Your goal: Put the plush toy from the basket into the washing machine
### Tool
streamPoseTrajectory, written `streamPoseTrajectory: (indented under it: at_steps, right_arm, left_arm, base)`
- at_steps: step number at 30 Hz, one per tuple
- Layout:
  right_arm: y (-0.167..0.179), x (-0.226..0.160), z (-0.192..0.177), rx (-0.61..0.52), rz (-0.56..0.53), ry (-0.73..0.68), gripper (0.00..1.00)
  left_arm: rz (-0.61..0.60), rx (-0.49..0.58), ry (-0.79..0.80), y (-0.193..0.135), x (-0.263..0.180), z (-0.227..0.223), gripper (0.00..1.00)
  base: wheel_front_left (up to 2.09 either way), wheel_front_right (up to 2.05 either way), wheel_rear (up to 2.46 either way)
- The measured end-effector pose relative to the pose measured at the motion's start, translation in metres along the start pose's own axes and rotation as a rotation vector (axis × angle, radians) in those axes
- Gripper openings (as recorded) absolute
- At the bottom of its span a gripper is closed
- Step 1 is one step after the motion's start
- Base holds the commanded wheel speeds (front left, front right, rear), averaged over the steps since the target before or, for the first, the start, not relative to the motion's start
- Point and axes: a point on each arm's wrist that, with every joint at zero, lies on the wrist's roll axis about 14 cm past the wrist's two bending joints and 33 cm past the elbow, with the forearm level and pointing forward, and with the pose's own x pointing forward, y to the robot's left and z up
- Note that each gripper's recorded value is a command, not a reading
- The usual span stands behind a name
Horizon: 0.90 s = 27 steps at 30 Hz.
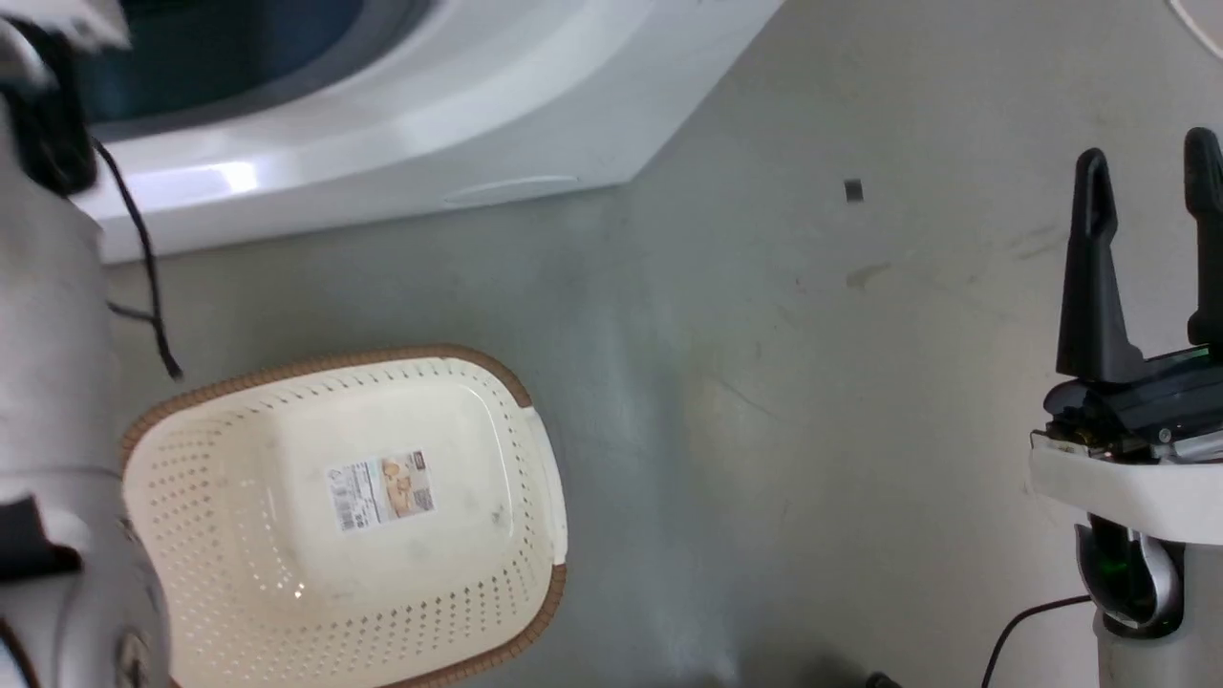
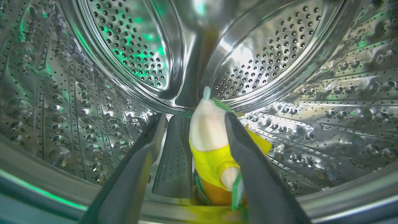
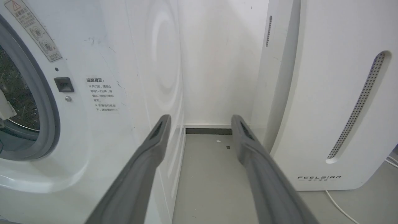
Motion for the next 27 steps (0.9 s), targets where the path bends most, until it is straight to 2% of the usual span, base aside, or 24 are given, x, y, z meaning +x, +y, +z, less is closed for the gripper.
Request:
streamPoseTrajectory:
  at_steps: [7, 12, 27]
  right_arm:
    - [0.008, -0.003, 0.025, -0.003, 0.021, -0.055, 1.00]
    - [0.016, -0.009, 0.036, 0.019, 0.038, -0.072, 1.00]
    - [0.035, -0.041, 0.074, 0.060, 0.087, -0.127, 1.00]
  left_arm:
    - [-0.023, 0.007, 0.004, -0.003, -0.039, 0.013, 1.00]
    - [0.004, 0.014, -0.023, 0.010, -0.070, 0.032, 1.00]
    - [0.021, 0.047, -0.115, 0.021, -0.186, 0.084, 1.00]
  base:
    - [0.00, 0.00, 0.00]
    - [0.00, 0.00, 0.00]
    - [0.00, 0.00, 0.00]
